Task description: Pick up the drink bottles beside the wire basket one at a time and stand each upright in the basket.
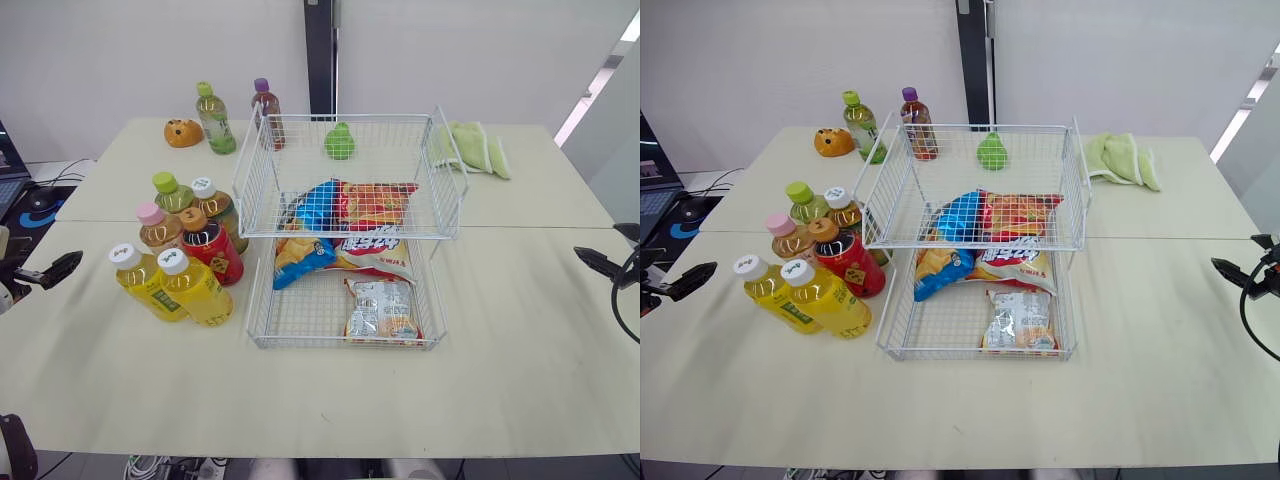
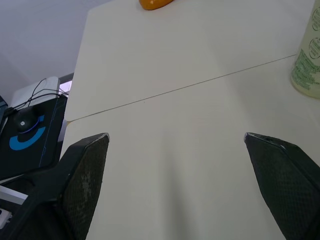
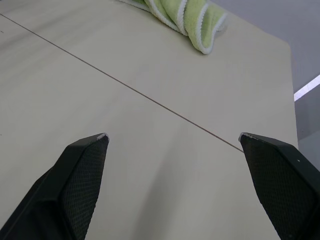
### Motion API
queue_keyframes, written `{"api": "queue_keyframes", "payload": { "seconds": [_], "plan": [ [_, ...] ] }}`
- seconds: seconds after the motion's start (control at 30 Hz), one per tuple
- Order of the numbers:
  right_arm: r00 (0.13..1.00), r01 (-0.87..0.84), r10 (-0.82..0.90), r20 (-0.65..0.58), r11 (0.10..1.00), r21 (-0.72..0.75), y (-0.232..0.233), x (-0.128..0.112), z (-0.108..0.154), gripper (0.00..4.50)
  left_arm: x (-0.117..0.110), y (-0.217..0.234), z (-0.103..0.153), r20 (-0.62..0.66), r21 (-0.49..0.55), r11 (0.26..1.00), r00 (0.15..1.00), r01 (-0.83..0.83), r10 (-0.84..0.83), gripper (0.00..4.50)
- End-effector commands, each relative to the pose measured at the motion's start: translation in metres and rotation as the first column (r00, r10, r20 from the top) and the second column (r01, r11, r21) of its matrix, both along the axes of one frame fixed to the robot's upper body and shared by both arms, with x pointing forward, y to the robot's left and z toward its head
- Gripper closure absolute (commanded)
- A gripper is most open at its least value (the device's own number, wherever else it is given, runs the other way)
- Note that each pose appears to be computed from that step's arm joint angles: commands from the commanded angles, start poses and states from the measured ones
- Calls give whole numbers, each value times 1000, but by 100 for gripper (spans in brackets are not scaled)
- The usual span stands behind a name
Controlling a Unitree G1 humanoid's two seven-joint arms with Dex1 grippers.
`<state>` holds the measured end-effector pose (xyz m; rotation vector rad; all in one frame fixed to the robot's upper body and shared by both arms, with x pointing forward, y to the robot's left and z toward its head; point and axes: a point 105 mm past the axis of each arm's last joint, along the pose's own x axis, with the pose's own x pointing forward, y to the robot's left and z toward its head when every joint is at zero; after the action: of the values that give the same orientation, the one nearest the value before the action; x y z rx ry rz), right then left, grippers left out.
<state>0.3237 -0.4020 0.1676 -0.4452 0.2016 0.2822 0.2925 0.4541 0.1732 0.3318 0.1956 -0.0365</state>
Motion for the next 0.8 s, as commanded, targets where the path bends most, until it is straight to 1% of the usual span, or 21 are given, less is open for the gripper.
{"api": "queue_keyframes", "payload": {
  "seconds": [0.03, 0.13, 0.57, 0.73, 0.8],
  "plan": [
    [998, 15, -14, 62, 999, -28, -5, 0, 21, 2, -2, 7, 10, 30, 37, 999, 999, -31, 30, 0],
    [998, 28, -26, 63, 999, -30, -8, -1, 19, 2, -2, 9, 11, 46, 27, 998, 998, -51, 50, 0],
    [997, 47, -45, 67, 998, -34, -13, -3, 17, 2, 4, 7, 17, 67, 53, 997, 997, -53, 50, 0],
    [994, 72, -67, 84, 995, -67, -15, -2, 16, 2, 5, 13, 27, 129, 60, 991, 985, -119, 110, 0],
    [987, 108, -96, 132, 991, -84, -18, 0, 21, 2, 4, 17, 31, 170, 78, 984, 974, -163, 148, 0]
  ]
}}
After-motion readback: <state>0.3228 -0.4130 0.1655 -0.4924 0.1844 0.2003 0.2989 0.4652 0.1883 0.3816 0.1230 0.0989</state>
